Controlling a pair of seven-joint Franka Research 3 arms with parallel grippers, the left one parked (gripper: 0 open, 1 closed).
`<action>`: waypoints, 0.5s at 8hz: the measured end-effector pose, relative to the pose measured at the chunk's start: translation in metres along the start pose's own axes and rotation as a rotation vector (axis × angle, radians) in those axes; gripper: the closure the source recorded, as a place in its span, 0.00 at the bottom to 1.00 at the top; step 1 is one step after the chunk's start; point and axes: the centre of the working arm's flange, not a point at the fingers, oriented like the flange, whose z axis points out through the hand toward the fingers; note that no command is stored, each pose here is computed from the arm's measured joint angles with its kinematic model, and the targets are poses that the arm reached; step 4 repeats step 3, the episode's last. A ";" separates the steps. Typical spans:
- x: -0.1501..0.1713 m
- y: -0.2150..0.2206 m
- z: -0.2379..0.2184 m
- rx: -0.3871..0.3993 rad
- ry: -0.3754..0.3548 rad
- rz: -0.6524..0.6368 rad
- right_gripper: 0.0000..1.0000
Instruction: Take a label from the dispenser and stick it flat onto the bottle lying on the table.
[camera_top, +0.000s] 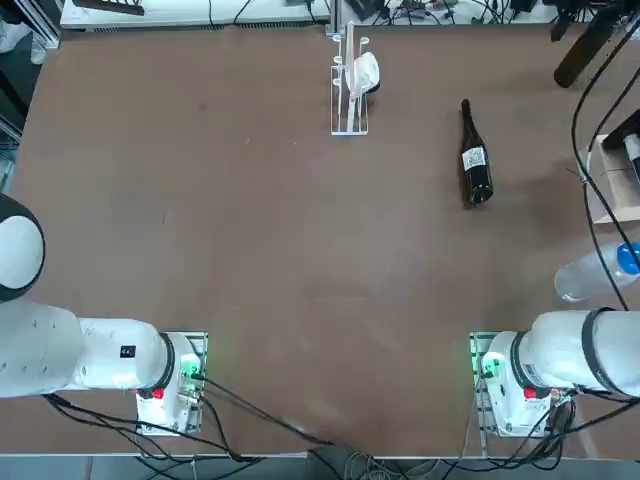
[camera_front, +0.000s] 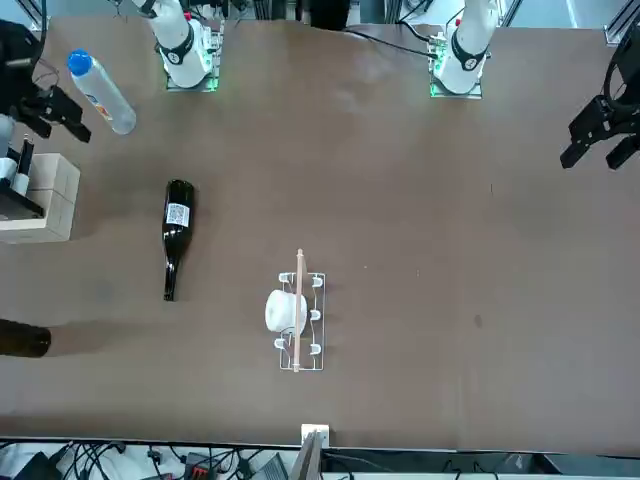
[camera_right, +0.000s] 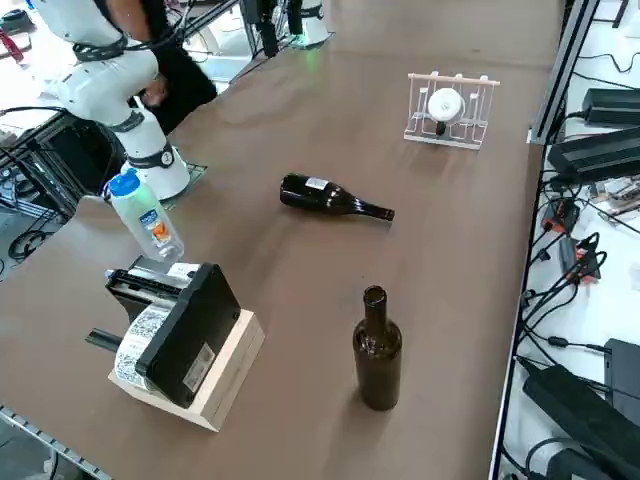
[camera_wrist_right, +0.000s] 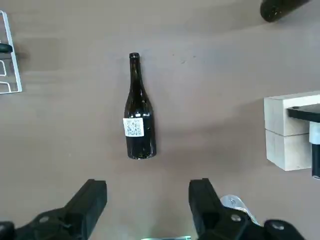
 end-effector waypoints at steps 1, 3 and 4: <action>-0.001 0.006 0.000 0.001 -0.001 -0.002 0.00; -0.001 0.019 0.000 0.005 -0.006 -0.013 0.00; -0.001 0.019 0.000 0.005 -0.006 -0.013 0.00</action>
